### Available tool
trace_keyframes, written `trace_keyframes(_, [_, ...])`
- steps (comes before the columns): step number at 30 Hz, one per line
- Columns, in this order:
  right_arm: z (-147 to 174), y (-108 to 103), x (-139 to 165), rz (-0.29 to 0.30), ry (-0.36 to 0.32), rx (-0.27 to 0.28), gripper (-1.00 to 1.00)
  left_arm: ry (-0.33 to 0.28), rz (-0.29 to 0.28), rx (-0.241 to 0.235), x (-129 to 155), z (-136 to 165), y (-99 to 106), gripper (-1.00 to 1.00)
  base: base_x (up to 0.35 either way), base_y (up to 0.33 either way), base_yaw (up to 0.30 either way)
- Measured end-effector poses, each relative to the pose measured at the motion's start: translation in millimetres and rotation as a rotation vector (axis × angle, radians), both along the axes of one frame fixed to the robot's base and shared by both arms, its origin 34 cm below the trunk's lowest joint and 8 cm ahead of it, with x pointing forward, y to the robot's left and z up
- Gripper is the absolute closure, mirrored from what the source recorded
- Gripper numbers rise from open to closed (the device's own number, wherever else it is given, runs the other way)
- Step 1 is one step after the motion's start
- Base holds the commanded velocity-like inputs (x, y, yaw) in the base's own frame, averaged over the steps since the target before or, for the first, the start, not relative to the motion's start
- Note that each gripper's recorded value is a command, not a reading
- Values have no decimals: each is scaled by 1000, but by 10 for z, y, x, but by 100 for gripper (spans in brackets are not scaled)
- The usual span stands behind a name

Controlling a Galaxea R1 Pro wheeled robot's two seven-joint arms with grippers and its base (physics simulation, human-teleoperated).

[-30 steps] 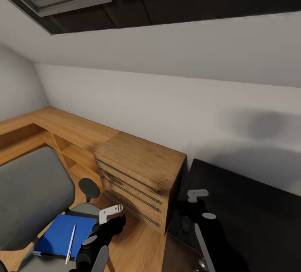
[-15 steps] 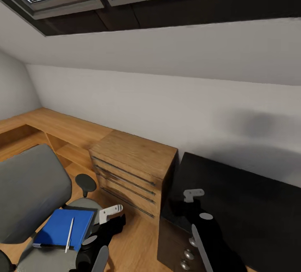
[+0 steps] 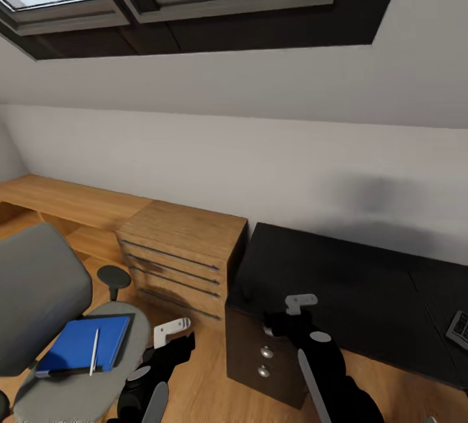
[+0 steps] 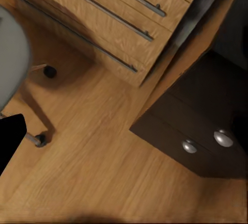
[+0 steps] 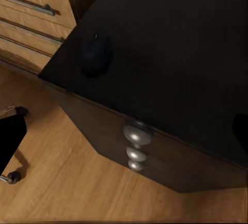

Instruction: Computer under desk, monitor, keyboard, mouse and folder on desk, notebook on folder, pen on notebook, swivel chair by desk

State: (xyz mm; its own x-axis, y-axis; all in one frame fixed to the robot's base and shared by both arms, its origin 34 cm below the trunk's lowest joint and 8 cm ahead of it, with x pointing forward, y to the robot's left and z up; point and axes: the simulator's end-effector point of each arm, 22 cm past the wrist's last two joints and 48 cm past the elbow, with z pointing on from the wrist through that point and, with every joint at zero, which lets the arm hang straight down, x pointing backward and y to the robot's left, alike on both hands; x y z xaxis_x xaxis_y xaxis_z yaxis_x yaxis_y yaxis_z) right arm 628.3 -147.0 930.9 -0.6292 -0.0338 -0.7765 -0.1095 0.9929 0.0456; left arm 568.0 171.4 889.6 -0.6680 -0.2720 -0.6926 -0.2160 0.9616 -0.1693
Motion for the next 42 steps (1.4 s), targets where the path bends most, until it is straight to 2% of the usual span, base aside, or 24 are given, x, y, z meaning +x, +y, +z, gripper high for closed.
trace_keyframes(12, [29,-18,113,-11,-96,5,-100,3,6,13,-9,-9,43,-100,-339,0,-267])
trace_keyframes(17, [-33,-51,110,-15,-97,1,-100,32,2,22,-70,-135,49,-100,-339,0,-223])
trace_keyframes(21, [-211,-56,49,-13,-62,-5,-100,53,-1,31,-112,-228,79,-100,-339,0,-104])
trace_keyframes(26, [-498,-53,-72,-8,-12,-12,-100,125,-12,76,-289,-557,250,-100,-218,0,-29])
trace_keyframes(30, [-717,-95,-180,-7,2,-23,-100,169,-7,97,-441,-822,332,-100,-57,0,-7])
trace_keyframes(35, [-1143,-202,-390,-2,18,-44,-100,200,40,135,-734,-1300,529,-100,-13,0,-2])
trace_keyframes(38, [-1289,-219,-471,-1,2,-43,-100,204,63,164,-896,-1506,678,-100,-3,0,0])
trace_keyframes(40, [-1398,-227,-553,-2,-32,-39,-100,214,80,183,-1058,-1672,767,-100,-1,0,0])
trace_keyframes(42, [-1572,-231,-716,-1,-57,-33,-100,241,92,202,-1275,-1853,848,-100,0,0,0])
